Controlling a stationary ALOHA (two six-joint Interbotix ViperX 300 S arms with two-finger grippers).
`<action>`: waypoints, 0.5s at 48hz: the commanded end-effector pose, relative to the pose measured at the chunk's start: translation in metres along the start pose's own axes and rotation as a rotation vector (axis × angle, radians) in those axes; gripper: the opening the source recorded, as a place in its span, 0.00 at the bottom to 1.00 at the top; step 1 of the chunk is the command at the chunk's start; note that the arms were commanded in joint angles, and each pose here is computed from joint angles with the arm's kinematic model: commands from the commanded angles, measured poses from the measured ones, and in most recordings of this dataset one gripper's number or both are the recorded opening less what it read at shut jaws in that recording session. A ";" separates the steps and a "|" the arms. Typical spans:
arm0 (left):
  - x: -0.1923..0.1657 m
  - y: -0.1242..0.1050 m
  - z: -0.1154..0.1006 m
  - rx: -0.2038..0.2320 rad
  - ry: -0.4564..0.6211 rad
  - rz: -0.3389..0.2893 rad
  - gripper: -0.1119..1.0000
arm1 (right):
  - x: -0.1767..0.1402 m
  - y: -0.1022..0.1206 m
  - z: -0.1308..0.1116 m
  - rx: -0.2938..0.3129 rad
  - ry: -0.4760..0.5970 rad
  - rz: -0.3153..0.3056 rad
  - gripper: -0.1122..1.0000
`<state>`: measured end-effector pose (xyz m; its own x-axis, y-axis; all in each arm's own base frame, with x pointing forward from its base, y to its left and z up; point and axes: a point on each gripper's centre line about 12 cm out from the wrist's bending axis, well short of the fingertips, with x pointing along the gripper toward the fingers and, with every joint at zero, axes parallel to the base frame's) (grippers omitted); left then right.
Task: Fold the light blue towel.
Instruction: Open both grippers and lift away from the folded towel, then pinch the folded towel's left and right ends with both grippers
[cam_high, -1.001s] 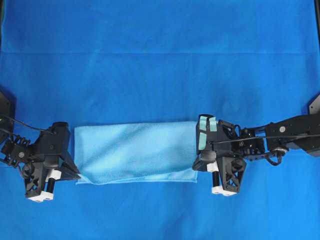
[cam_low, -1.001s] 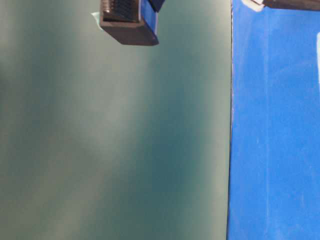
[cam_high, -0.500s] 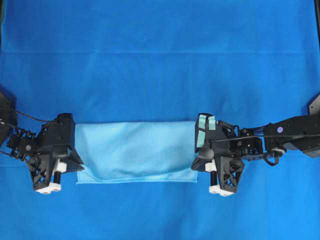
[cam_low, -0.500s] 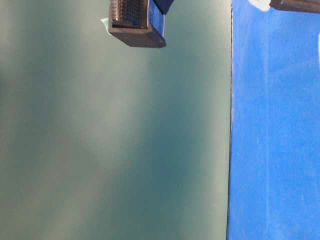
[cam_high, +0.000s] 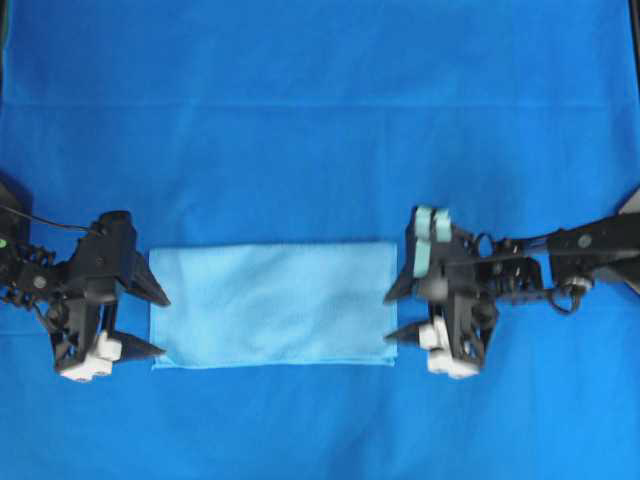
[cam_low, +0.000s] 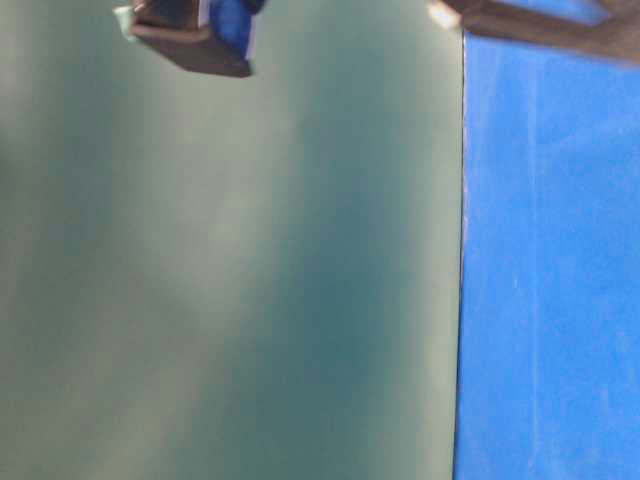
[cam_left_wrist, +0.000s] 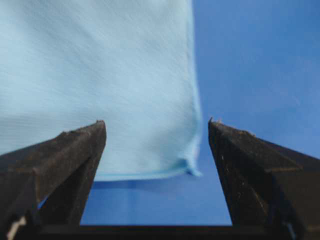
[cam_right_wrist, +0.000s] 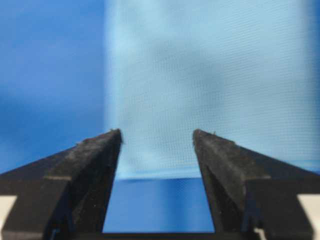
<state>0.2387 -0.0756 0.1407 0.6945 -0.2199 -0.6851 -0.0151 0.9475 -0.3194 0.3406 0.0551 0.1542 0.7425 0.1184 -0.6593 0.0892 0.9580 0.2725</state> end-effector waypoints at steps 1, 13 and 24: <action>-0.008 0.012 0.008 -0.018 -0.040 0.028 0.81 | -0.008 -0.020 0.015 0.035 -0.049 -0.040 0.66; -0.009 0.041 0.014 -0.044 -0.063 0.112 0.81 | -0.003 -0.055 0.016 0.079 -0.035 -0.119 0.66; 0.008 0.056 0.002 -0.049 -0.008 0.158 0.81 | 0.024 -0.063 0.002 0.087 0.039 -0.145 0.66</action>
<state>0.2415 -0.0259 0.1207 0.6823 -0.0727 -0.7274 -0.1553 0.9579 -0.2415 0.3450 -0.0036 0.1203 0.6795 -0.0068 -0.7336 0.2559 0.9394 0.2283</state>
